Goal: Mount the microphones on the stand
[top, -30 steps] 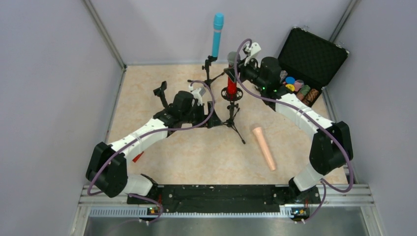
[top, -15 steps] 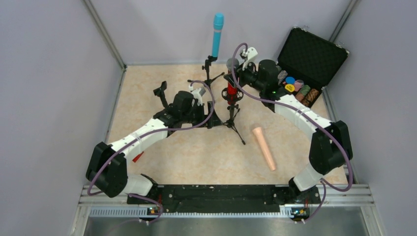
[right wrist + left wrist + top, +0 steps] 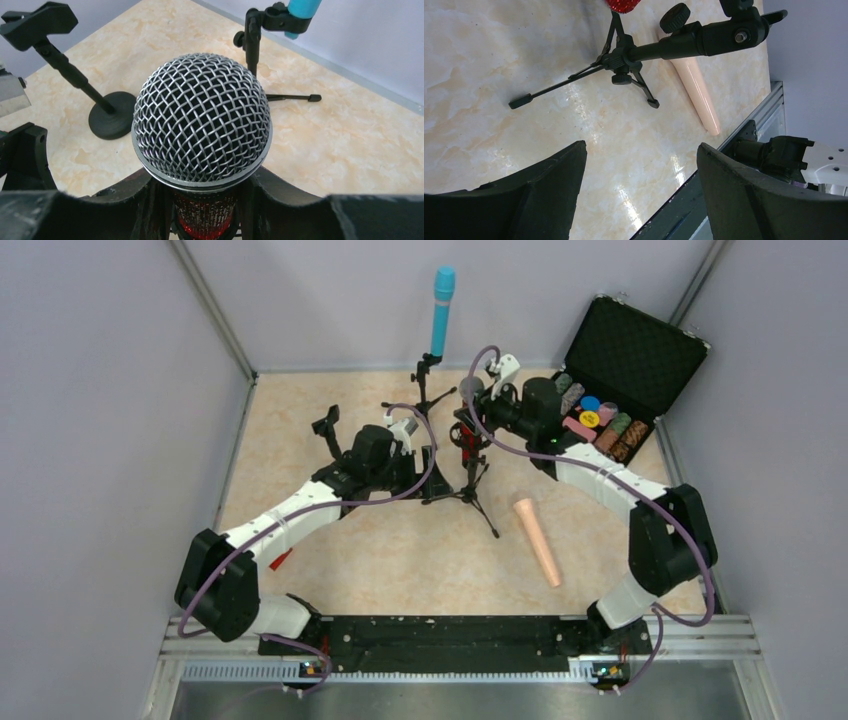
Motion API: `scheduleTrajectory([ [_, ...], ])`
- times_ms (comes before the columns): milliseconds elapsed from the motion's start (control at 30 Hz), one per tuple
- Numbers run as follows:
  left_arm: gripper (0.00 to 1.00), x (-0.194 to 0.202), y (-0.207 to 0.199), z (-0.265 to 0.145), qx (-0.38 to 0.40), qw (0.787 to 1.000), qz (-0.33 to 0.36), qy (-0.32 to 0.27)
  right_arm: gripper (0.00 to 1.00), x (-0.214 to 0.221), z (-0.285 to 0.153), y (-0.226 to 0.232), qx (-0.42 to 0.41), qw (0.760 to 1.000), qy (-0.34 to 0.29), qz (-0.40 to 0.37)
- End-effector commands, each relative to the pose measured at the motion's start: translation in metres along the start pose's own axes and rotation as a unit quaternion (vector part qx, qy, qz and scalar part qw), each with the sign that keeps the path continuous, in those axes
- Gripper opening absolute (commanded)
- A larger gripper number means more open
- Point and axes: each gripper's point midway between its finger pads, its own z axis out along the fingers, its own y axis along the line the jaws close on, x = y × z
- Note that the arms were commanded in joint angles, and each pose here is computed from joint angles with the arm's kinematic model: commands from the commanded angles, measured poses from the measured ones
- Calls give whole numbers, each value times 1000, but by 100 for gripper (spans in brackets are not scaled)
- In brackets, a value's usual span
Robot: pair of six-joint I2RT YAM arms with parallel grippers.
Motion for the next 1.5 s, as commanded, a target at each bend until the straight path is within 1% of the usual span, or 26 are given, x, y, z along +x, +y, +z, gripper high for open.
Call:
scheduleTrajectory([
  [0, 85, -14, -17, -7, 26, 999, 7, -22, 0, 13, -7, 23, -33, 999, 11, 10],
  [167, 85, -14, -17, -9, 26, 999, 8, -24, 0, 22, -10, 25, -35, 999, 14, 14],
  [233, 85, -14, -17, -9, 26, 999, 7, -24, 4, 22, -11, 26, -34, 999, 13, 15],
  [333, 85, -14, -18, -9, 27, 999, 8, -25, 18, 16, -13, 27, -34, 999, 6, 18],
  [367, 85, -13, -17, -10, 27, 999, 8, -25, 26, 12, -14, 28, -34, 999, 3, 20],
  [433, 85, -13, -18, -11, 27, 999, 7, -26, 45, 4, -16, 29, -32, 999, -6, 30],
  [467, 85, -13, -17, -12, 27, 999, 7, -27, 51, 0, -17, 30, -31, 999, -12, 37],
  [533, 85, -13, -18, -14, 26, 999, 7, -32, 60, -10, -20, 33, -33, 998, -26, 44],
  [633, 85, -13, -17, -16, 25, 999, 7, -37, 70, -25, -27, 37, -36, 997, -49, 51],
  [733, 85, -13, -16, -19, 21, 999, 8, -44, 79, -41, -36, 41, -38, 995, -74, 52],
  [933, 85, -20, -14, -25, 12, 997, 12, -70, 87, -55, -50, 46, -38, 992, -97, 67],
  [1133, 85, -29, -13, -38, 4, 994, 20, -110, 88, -48, -64, 50, -43, 992, -78, 90],
  [1333, 86, -42, -9, -47, -9, 986, 29, -161, 88, -36, -90, 49, -28, 992, -64, 102],
  [1467, 86, -51, -11, -52, -8, 982, 34, -184, 89, -28, -106, 46, -14, 991, -59, 118],
])
